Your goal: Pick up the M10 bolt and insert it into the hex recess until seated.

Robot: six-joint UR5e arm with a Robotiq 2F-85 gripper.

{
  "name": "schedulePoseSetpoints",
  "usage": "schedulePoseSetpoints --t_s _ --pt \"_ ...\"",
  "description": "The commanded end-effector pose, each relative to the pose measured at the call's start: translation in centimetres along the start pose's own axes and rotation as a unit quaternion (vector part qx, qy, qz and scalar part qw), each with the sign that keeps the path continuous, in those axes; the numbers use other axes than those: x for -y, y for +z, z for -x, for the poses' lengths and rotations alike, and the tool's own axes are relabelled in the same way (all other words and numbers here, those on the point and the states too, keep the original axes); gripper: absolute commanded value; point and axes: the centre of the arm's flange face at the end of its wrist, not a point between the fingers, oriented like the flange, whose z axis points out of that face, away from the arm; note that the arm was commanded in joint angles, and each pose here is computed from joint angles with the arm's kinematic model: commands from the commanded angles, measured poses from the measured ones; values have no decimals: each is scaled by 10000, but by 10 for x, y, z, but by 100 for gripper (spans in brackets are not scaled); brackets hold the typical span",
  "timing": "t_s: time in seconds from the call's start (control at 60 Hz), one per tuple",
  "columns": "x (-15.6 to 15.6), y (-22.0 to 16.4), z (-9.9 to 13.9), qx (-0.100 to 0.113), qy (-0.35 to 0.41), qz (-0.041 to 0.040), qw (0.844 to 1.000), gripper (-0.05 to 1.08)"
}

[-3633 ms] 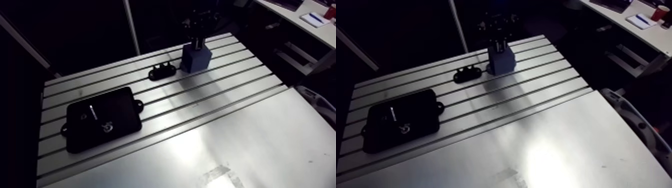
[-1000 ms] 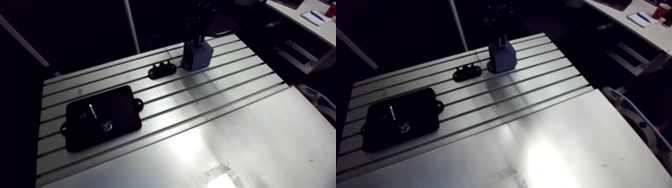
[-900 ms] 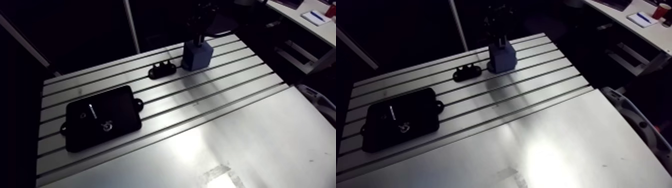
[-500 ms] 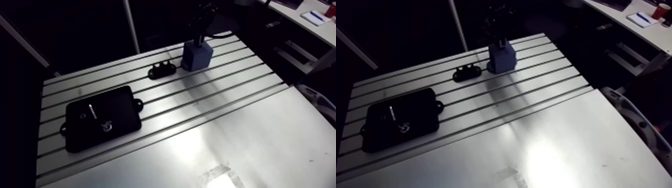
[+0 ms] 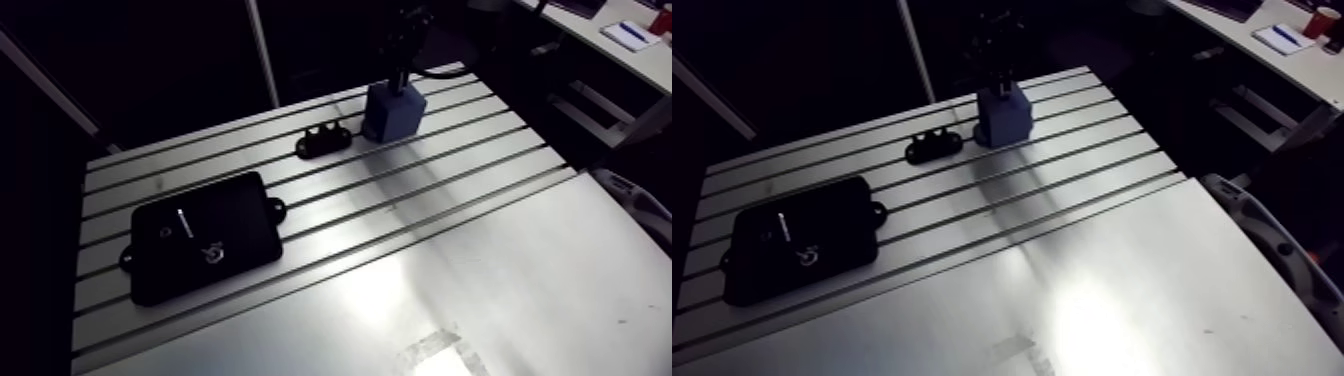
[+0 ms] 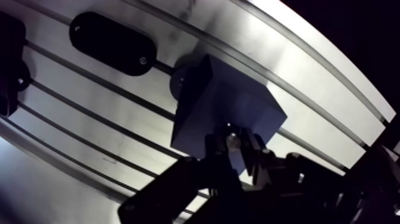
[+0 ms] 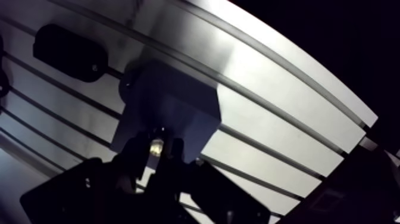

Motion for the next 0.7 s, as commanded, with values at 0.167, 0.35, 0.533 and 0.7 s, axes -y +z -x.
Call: schedulePoseSetpoints --t_s 0.167,0.35,0.533,0.7 --pt "0 1 1 26 -128 -21 9999 72" --pt "1 2 1 39 -153 -27 9999 56" --pt "2 2 0 48 -230 -7 9997 36" --pt "2 1 1 47 -222 3 9997 36"
